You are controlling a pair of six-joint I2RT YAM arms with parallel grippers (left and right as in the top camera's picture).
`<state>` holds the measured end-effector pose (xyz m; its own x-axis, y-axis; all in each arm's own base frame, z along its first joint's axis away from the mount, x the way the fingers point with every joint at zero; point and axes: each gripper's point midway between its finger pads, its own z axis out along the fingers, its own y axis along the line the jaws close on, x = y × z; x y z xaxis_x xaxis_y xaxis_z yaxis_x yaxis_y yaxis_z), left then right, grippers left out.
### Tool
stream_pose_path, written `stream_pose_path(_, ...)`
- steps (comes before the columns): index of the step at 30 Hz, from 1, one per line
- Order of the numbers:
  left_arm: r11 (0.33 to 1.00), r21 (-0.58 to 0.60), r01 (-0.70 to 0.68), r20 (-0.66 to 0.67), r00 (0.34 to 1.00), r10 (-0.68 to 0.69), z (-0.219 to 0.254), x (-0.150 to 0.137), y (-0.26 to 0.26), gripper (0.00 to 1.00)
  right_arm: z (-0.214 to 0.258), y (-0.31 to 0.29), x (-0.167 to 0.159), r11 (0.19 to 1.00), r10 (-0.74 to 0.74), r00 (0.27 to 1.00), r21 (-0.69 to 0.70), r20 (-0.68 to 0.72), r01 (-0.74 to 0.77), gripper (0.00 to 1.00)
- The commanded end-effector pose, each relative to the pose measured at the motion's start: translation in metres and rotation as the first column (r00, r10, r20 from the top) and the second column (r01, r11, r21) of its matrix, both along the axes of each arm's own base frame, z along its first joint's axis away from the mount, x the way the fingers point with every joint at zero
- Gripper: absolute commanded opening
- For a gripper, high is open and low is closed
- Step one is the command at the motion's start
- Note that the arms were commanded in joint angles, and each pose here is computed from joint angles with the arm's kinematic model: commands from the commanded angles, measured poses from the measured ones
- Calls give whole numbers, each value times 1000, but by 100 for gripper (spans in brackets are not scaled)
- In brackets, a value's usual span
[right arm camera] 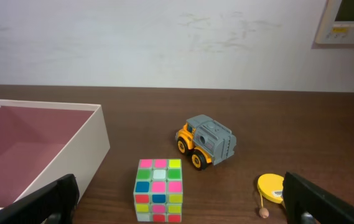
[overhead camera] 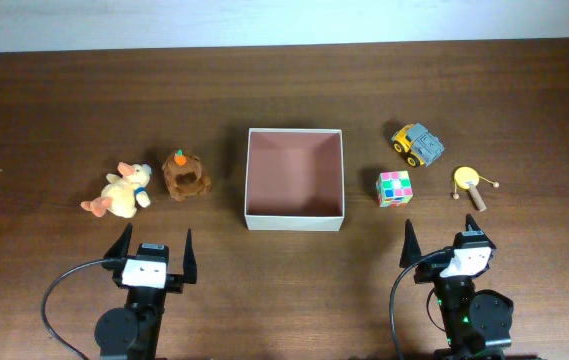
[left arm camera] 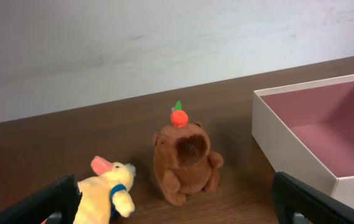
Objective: Pack container
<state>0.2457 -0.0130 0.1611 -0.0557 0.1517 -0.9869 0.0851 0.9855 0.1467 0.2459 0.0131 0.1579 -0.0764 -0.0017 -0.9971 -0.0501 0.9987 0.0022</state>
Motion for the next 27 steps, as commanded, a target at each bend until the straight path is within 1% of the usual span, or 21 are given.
stream_pose_path(1, 1000, -8, -7, -2, 1000, 7, -2, 0, 1, 99, -2, -1, 0, 1000, -2, 1000, 1, -1, 2, 99)
stream_pose_path(13, 1000, -8, -7, -3, 1000, 7, -2, 0, 1, 99, -1, -7, 0, 999, -37, 999, -1, 2, 37, 99)
stream_pose_path(20, 1000, -8, -7, -3, 1000, 7, -2, 0, 1, 99, 5, -5, 0, 991, -34, 999, 127, 20, 31, 99)
stream_pose_path(27, 1000, -8, -7, -3, 1000, 7, -2, 0, 1, 99, 6, 4, -1, 991, 19, 1000, 136, 16, -21, 99)
